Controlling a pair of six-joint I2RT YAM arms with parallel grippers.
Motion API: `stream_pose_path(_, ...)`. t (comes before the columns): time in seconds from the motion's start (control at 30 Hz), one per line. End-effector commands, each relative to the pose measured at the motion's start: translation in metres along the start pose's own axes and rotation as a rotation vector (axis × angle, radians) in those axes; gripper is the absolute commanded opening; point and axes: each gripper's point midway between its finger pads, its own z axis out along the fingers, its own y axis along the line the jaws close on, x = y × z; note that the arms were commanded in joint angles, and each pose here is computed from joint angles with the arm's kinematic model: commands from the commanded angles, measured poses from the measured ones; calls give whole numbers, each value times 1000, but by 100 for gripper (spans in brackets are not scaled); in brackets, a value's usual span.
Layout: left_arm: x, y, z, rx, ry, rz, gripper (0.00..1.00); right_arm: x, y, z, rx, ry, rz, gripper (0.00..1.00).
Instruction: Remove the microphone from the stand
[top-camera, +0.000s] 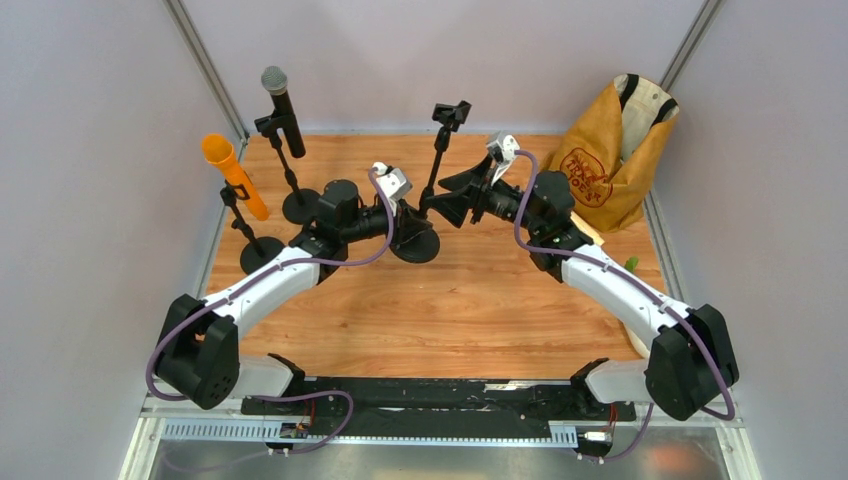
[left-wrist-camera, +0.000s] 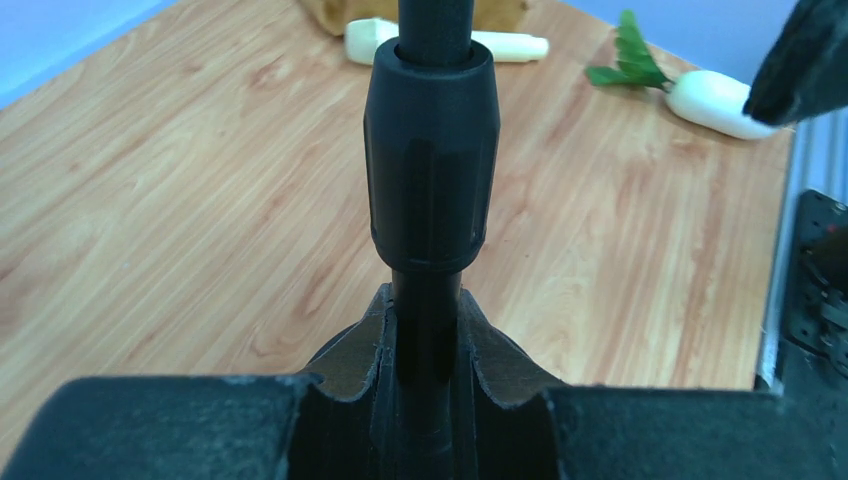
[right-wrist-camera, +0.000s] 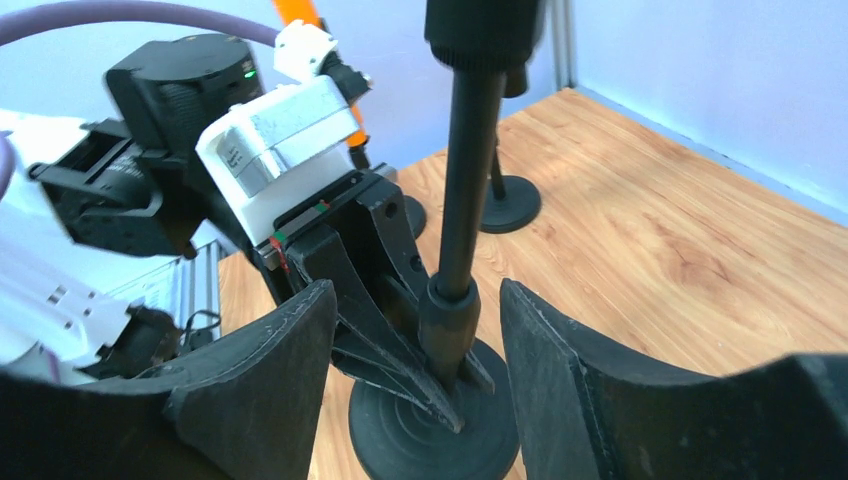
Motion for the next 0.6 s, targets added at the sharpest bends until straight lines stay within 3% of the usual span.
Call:
stream_pose_path(0.0,-32,12,-3,-98,-120,12,0,-4,-21,3,127,-81,80,64)
stream_pose_path(0.37,-14,6,12,-107,-84,-12,0,17,-28,12,155,-52,86,58)
stream_pose_path(0.57,-12,8,15,-141,-74,-38,0,33,-27,19,153,-23,94,50)
